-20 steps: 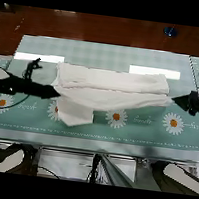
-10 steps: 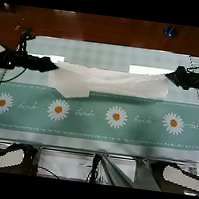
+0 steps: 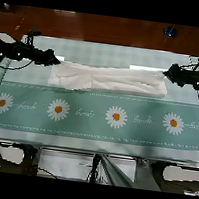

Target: Fold the shirts.

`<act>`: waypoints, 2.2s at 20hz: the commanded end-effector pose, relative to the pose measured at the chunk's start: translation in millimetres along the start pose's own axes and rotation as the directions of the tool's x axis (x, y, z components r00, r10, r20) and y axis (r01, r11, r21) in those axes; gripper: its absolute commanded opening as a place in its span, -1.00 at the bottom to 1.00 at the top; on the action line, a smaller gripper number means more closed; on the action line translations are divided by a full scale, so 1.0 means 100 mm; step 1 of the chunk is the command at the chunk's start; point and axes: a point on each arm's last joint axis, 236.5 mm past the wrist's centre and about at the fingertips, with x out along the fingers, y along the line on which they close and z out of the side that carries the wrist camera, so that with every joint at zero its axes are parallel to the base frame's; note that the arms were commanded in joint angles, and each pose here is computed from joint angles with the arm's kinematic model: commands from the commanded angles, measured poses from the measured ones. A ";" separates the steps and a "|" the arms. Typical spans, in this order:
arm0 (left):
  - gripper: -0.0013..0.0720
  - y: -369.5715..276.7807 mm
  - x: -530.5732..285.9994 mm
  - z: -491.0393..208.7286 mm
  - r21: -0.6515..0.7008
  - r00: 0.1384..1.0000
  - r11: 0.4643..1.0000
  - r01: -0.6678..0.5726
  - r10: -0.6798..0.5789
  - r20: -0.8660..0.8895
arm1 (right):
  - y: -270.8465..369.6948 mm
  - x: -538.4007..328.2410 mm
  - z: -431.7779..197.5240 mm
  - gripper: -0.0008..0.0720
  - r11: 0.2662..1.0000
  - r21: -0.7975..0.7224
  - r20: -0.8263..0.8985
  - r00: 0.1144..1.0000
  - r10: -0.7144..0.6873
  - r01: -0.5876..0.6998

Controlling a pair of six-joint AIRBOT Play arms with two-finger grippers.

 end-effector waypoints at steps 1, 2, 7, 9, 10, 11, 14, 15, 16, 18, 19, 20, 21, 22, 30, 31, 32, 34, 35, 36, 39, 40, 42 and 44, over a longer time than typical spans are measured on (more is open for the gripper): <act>-0.88 0.16 0.16 0.01 -0.024 1.000 1.000 -0.011 0.011 -0.008 | -0.14 0.11 0.09 -0.93 0.999 0.018 0.041 0.999 -0.029 0.028; -0.88 0.19 0.19 0.02 -0.028 1.000 0.999 -0.017 0.017 -0.005 | -0.14 0.14 0.09 -0.92 0.999 0.011 0.041 0.999 -0.032 0.032; 0.33 0.32 0.28 0.00 -0.051 1.000 0.998 -0.028 0.028 -0.010 | -0.06 0.23 0.10 0.20 0.999 -0.037 0.064 0.997 -0.037 0.040; 0.71 0.38 0.13 0.05 -0.046 0.999 0.998 -0.036 0.036 -0.002 | -0.01 0.04 0.26 0.20 0.996 -0.080 0.092 0.995 -0.038 0.045; 0.70 0.44 0.00 0.09 -0.046 0.999 0.998 -0.043 0.043 -0.001 | -0.02 -0.11 0.38 0.20 0.991 -0.114 0.118 0.992 -0.052 0.066; 0.70 0.50 -0.13 0.11 -0.063 0.999 0.997 -0.047 0.047 -0.004 | -0.06 -0.25 0.46 0.20 0.985 -0.145 0.123 0.990 -0.074 0.092; 0.66 0.60 -0.46 0.06 -0.141 0.999 0.990 -0.028 0.023 -0.037 | -0.40 -0.47 0.31 0.51 0.965 -0.190 -0.006 0.982 -0.187 0.182; 0.66 0.60 -0.51 0.00 -0.151 0.998 0.988 -0.018 0.009 -0.058 | -0.52 -0.49 0.16 0.61 0.962 -0.194 -0.073 0.975 -0.211 0.194; 0.66 0.59 -0.54 -0.05 -0.154 0.997 0.988 -0.010 -0.002 -0.076 | -0.61 -0.49 0.02 0.61 0.963 -0.188 -0.137 0.966 -0.220 0.192; 0.66 0.55 -0.55 -0.12 -0.153 0.994 0.988 -0.002 -0.015 -0.105 | -0.72 -0.43 -0.24 0.62 0.978 -0.134 -0.250 0.949 -0.192 0.162; 0.66 0.53 -0.54 -0.13 -0.150 0.994 0.989 0.000 -0.017 -0.111 | -0.72 -0.39 -0.35 0.62 0.988 -0.086 -0.297 0.943 -0.151 0.130; 0.66 0.51 -0.52 -0.13 -0.145 0.993 0.989 0.002 -0.018 -0.114 | -0.68 -0.33 -0.46 0.62 0.996 -0.030 -0.340 0.936 -0.090 0.085; 0.65 0.49 -0.51 -0.13 -0.140 0.993 0.990 0.002 -0.019 -0.116 | -0.65 -0.28 -0.53 0.62 0.999 0.010 -0.368 0.929 -0.042 0.049; 0.65 0.48 -0.49 -0.13 -0.137 0.993 0.991 0.003 -0.019 -0.117 | -0.66 -0.23 -0.57 0.62 0.999 0.029 -0.377 0.926 -0.026 0.040; 0.66 0.28 -0.33 -0.15 -0.092 0.990 0.996 0.013 -0.026 -0.140 | -0.33 0.25 -0.78 0.42 0.993 0.108 -0.407 0.909 0.084 -0.043; 0.65 0.24 -0.31 -0.16 -0.083 0.989 0.996 0.016 -0.028 -0.144 | -0.26 0.33 -0.86 0.38 0.995 0.094 -0.424 0.902 0.081 -0.046; 0.65 0.20 -0.27 -0.17 -0.075 0.988 0.997 0.020 -0.031 -0.152 | -0.19 0.40 -0.91 0.20 0.996 0.073 -0.428 0.901 0.076 -0.049; 0.55 0.11 -0.22 -0.20 -0.059 0.985 0.998 0.029 -0.039 -0.169 | -0.03 0.47 -0.90 -0.78 0.997 0.033 -0.419 0.905 0.074 -0.066; -0.13 0.03 -0.20 -0.23 -0.055 0.981 0.997 0.046 -0.055 -0.185 | 0.09 0.43 -0.84 -0.93 0.996 0.011 -0.421 0.903 0.088 -0.091; -0.62 -0.07 -0.18 -0.26 -0.058 0.977 0.995 0.076 -0.087 -0.196 | 0.22 0.33 -0.75 -0.93 0.993 -0.018 -0.417 0.903 0.100 -0.118; -0.88 -0.67 -0.11 -0.16 -0.116 0.950 0.960 0.254 -0.270 -0.159 | 0.72 -0.16 -0.37 -0.93 0.973 -0.139 -0.338 0.933 0.126 -0.183; -0.88 -0.92 -0.06 -0.11 -0.127 0.933 0.940 0.316 -0.332 -0.138 | 0.87 -0.35 -0.27 -0.93 0.966 -0.186 -0.304 0.945 0.120 -0.183; -0.88 -1.46 0.11 -0.09 -0.119 0.898 0.903 0.412 -0.425 -0.117 | 1.09 -0.68 -0.17 -0.93 0.950 -0.260 -0.248 0.963 0.109 -0.175; -0.88 -1.90 0.38 -0.21 -0.084 0.886 0.895 0.438 -0.446 -0.130 | 1.23 -0.97 -0.22 -0.93 0.936 -0.309 -0.244 0.965 0.093 -0.168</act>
